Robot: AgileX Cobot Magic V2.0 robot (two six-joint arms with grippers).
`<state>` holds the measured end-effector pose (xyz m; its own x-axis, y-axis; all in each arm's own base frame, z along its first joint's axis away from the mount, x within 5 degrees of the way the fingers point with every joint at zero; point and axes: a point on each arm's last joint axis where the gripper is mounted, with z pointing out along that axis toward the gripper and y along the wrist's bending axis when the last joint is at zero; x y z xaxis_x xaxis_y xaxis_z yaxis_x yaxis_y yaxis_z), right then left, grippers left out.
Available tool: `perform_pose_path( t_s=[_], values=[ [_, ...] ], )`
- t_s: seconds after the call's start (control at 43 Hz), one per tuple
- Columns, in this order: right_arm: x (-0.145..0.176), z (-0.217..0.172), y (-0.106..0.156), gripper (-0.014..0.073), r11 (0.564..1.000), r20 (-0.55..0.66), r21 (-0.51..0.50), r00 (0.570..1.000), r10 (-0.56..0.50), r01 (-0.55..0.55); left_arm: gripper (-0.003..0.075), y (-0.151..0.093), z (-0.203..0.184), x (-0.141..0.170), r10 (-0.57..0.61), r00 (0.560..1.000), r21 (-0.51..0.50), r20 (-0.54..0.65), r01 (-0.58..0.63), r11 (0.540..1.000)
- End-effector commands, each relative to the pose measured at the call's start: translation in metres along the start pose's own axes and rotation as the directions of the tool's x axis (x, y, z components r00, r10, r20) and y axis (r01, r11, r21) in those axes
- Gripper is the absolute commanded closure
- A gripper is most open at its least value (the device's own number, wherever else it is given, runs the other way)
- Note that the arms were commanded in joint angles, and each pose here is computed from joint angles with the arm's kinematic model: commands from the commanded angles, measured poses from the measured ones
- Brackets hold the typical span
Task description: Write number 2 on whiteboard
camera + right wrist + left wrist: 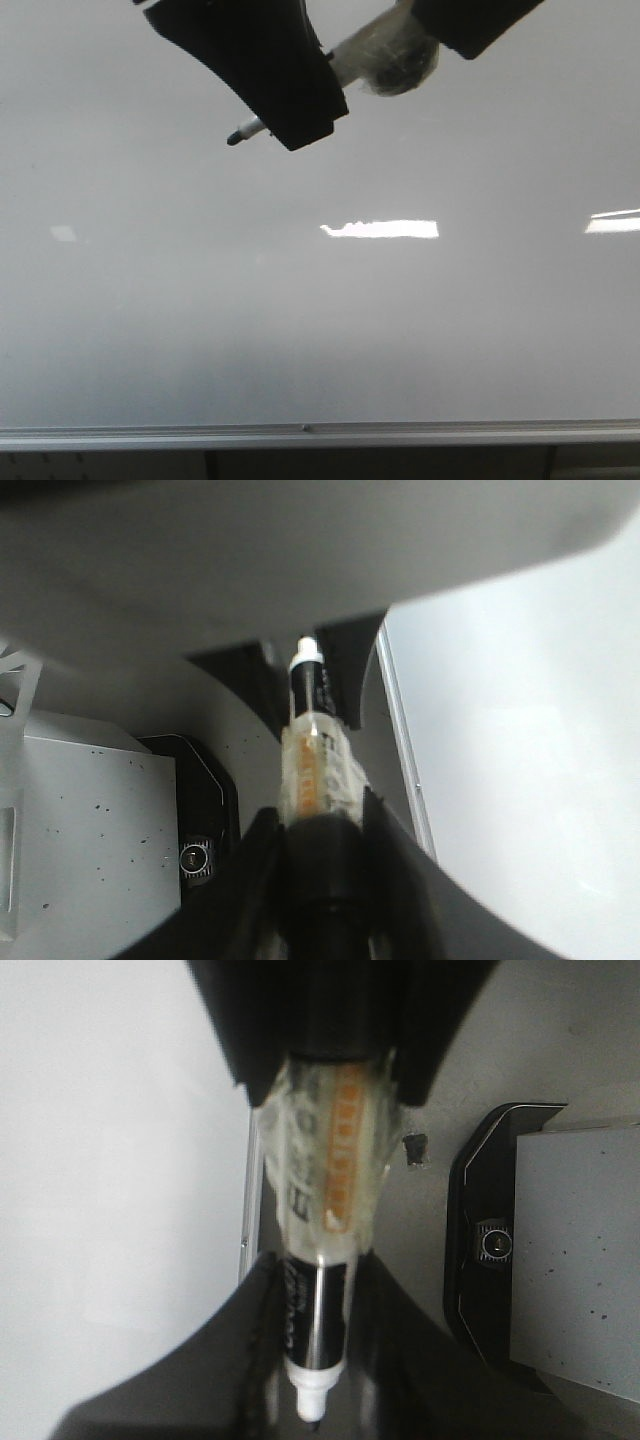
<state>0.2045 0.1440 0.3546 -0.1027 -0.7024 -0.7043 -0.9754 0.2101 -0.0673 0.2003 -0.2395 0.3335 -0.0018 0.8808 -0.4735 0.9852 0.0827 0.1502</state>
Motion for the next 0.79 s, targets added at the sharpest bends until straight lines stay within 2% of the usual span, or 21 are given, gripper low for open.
perform_pose_path(
  t_s=[0.0,0.047,0.209,0.256,0.349,0.489,0.652,0.768],
  values=[
    [-0.014,-0.013,0.002,0.052,0.999,0.081,0.034,0.997,-0.019,0.016,0.066,-0.001,-0.02,-0.011,0.012,0.995,-0.052,0.095,-0.007,0.999],
    [-0.014,-0.013,0.002,0.0545,0.999,0.081,0.034,0.997,-0.019,0.016,0.0606,-0.001,-0.02,-0.011,0.012,0.995,-0.052,0.095,-0.007,0.999],
    [-0.014,-0.013,0.002,0.0603,0.999,0.082,0.034,0.996,-0.019,0.016,0.0277,0.0,-0.02,-0.012,0.014,0.995,-0.057,0.095,-0.009,0.998],
    [-0.014,-0.013,0.002,0.0607,0.999,0.082,0.037,0.996,-0.018,0.015,0.0225,0.0,-0.023,-0.011,0.014,0.995,-0.066,0.097,-0.008,0.998],
    [-0.016,-0.019,0.002,0.0611,0.998,0.06,0.058,0.998,-0.006,0.002,0.0212,0.003,-0.033,-0.006,-0.039,0.993,-0.081,0.108,0.047,0.996],
    [-0.014,-0.038,-0.001,0.0611,0.984,-0.045,0.172,0.998,0.054,-0.045,0.0213,0.007,-0.056,0.01,-0.14,0.983,-0.097,0.12,0.152,0.984],
    [-0.004,-0.061,-0.002,0.0611,0.925,-0.15,0.339,0.961,0.233,-0.172,0.0228,0.005,-0.087,0.033,-0.256,0.943,-0.118,0.212,0.285,0.951],
    [0.0,-0.07,0.005,0.0611,0.878,-0.116,0.394,0.933,0.341,-0.272,0.0228,-0.002,-0.103,0.052,-0.318,0.914,-0.155,0.25,0.362,0.919]
  ],
)
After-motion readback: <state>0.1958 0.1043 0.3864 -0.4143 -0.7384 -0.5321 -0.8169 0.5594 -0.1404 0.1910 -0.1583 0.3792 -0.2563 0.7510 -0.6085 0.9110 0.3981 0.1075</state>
